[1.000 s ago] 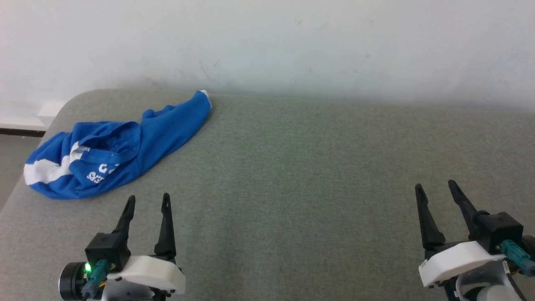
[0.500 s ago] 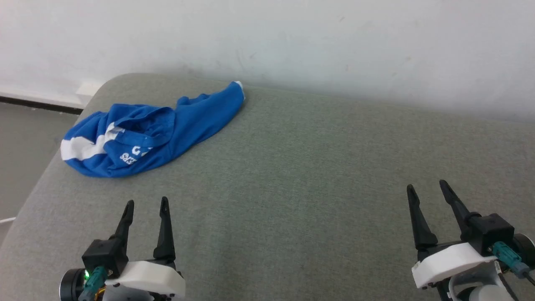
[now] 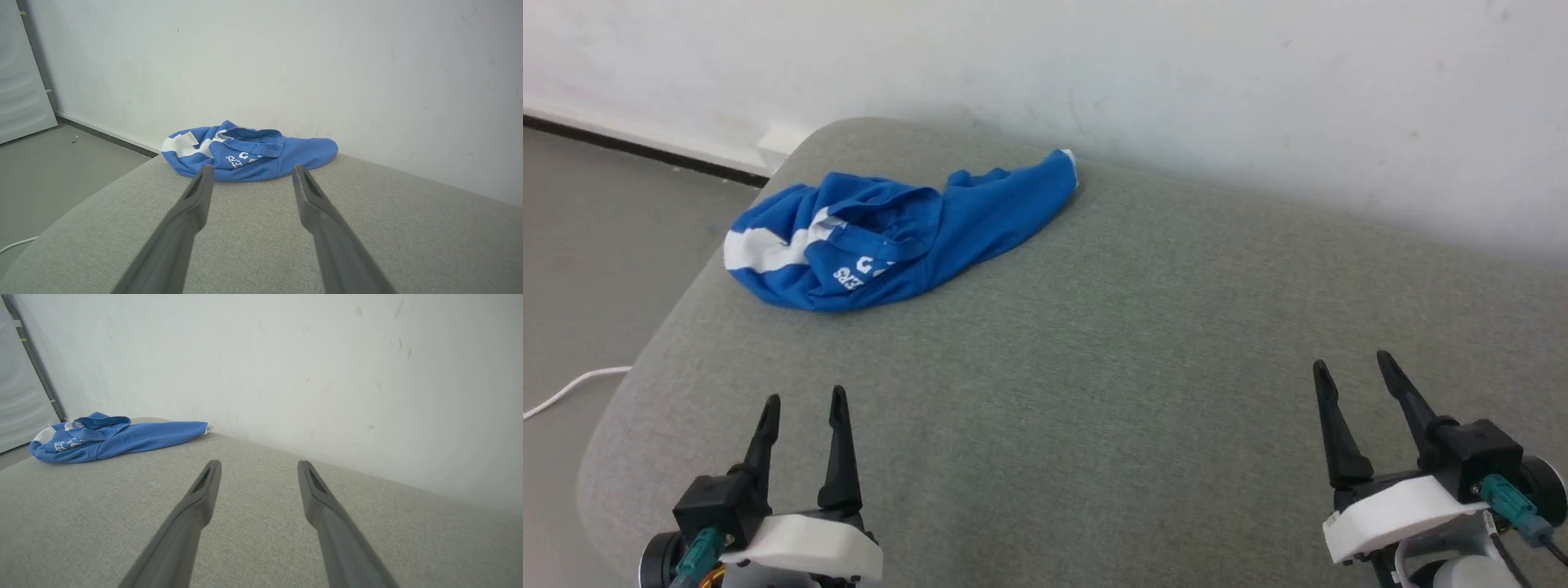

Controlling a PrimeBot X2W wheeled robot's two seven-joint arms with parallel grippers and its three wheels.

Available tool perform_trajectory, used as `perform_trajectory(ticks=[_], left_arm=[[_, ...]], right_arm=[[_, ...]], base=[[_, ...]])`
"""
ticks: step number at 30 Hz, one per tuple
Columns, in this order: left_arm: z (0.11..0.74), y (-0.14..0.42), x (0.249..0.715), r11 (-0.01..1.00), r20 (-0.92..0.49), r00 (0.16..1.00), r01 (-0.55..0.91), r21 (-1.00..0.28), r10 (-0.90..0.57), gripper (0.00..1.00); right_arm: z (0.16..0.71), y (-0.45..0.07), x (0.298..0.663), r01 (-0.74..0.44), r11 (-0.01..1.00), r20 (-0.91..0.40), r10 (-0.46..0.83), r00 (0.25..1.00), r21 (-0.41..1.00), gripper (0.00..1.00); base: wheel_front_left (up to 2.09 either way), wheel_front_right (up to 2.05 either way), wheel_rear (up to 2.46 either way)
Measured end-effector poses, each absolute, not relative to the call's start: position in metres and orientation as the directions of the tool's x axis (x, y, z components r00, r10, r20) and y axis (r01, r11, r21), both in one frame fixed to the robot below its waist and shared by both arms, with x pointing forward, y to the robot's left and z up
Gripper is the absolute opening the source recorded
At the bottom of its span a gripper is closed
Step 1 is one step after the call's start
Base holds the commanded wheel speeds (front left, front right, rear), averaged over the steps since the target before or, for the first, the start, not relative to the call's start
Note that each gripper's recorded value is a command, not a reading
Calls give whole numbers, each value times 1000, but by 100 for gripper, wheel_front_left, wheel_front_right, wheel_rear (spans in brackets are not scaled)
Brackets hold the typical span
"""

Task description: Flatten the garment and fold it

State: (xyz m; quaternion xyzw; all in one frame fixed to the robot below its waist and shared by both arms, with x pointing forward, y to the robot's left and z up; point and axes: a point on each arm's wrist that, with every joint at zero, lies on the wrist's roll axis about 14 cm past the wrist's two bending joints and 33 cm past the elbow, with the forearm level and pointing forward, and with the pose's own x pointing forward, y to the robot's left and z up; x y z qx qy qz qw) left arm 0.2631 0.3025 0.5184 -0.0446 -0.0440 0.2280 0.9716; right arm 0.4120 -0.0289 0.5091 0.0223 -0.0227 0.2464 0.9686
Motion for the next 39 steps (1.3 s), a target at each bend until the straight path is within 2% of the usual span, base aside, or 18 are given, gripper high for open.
perform_trajectory(ticks=[22, 39], left_arm=[[517, 339, 196, 780, 81, 778, -609, -145, 623, 100], [514, 351, 161, 716, 88, 713, -678, -166, 696, 100]], right_arm=[[508, 42, 409, -637, 769, 80, 633, 770, 49, 100], [509, 72, 405, -695, 717, 102, 688, 718, 52, 100]], base=[[0, 0, 0], [0, 0, 0]])
